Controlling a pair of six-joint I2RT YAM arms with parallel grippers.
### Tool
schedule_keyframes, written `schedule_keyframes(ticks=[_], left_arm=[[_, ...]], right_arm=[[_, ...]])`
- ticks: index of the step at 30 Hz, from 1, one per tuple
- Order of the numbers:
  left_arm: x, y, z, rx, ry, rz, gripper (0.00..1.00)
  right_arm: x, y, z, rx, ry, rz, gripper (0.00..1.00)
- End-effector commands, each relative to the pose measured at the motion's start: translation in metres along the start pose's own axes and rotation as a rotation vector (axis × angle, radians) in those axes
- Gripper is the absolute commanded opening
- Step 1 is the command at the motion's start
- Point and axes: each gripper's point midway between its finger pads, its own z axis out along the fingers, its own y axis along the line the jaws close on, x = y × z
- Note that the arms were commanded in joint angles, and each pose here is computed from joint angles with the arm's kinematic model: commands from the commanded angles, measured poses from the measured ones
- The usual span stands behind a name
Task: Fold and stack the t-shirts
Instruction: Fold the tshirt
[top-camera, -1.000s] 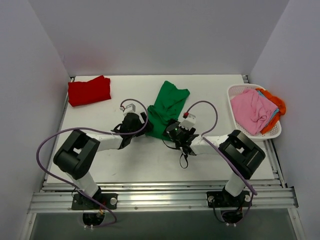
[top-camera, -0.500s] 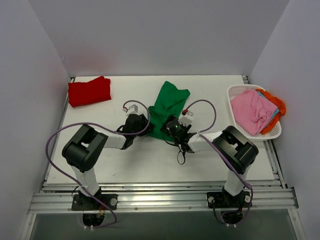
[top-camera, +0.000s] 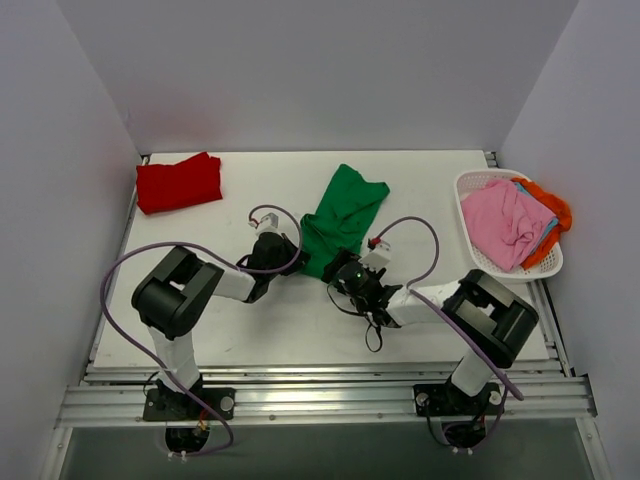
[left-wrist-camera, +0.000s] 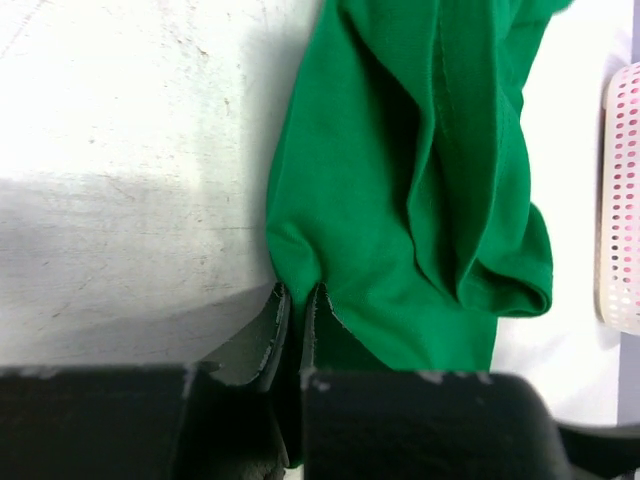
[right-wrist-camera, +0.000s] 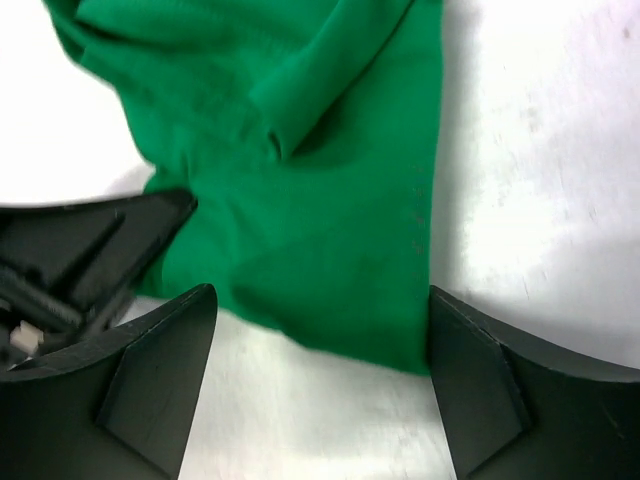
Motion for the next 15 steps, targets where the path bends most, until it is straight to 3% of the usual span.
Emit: schedule_keyframes(ticks=[1,15], left_arm=[[0.05,0.048,-0.003,-0.141,0.153,0.022,0.02],[0.05,0.043,-0.01,-0.145,0.144,0.03,0.02]], right_arm=[[0.042,-0.072,-0.028,0.206,0.137,-0.131,0.78],[0.039,-0.099,-0.042,0.253,0.095,-0.124,0.72]])
